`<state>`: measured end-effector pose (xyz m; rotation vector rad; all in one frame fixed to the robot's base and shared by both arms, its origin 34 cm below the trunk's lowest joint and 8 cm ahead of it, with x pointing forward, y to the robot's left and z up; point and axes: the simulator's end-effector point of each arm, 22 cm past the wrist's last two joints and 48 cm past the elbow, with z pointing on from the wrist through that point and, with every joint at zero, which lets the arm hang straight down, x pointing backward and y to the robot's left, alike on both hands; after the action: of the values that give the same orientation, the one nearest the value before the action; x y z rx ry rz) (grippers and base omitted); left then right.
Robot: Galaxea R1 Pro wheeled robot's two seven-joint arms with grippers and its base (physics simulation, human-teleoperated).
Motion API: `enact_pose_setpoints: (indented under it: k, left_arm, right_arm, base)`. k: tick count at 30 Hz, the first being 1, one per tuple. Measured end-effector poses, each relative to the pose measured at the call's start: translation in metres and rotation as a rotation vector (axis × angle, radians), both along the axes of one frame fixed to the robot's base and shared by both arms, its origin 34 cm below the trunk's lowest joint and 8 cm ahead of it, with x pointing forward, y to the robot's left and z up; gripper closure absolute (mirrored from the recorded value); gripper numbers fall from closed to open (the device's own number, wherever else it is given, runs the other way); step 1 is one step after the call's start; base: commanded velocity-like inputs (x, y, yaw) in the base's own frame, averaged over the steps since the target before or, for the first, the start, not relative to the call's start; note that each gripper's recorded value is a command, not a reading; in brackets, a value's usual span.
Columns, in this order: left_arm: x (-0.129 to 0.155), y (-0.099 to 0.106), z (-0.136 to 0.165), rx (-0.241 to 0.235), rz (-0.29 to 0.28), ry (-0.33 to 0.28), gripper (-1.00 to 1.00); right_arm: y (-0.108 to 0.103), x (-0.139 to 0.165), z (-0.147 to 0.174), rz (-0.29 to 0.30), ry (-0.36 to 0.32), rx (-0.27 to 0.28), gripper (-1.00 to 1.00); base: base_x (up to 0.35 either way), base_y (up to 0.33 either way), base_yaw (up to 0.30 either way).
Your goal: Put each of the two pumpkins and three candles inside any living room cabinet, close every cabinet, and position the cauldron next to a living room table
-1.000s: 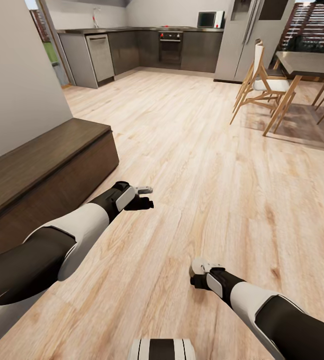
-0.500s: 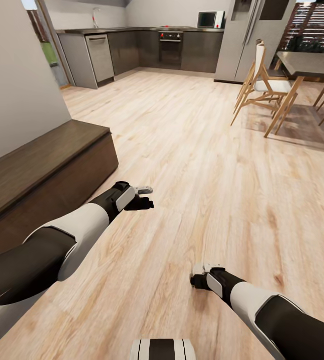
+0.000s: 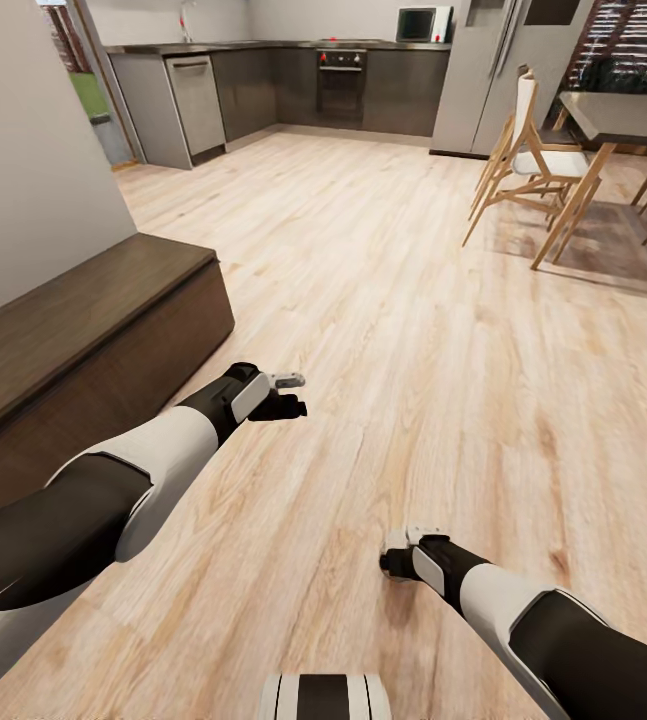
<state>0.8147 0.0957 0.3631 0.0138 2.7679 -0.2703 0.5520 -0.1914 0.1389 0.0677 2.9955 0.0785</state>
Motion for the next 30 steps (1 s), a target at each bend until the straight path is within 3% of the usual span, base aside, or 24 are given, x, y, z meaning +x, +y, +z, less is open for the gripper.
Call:
enact_pose_setpoints:
  k: [21,30]
  left_arm:
    - [-0.014,0.0,-0.064,0.0,0.0,0.085,-1.0]
    - [-0.014,0.0,-0.064,-0.001,-0.001,0.085,-1.0]
  right_arm:
    - [0.0,-0.037,-0.042,-0.001,0.09,0.002,-1.0]
    - [0.0,-0.038,-0.043,-0.001,0.091,0.0,-1.0]
  base:
    - [0.0,0.0,0.0]
    - [0.0,0.0,0.0]
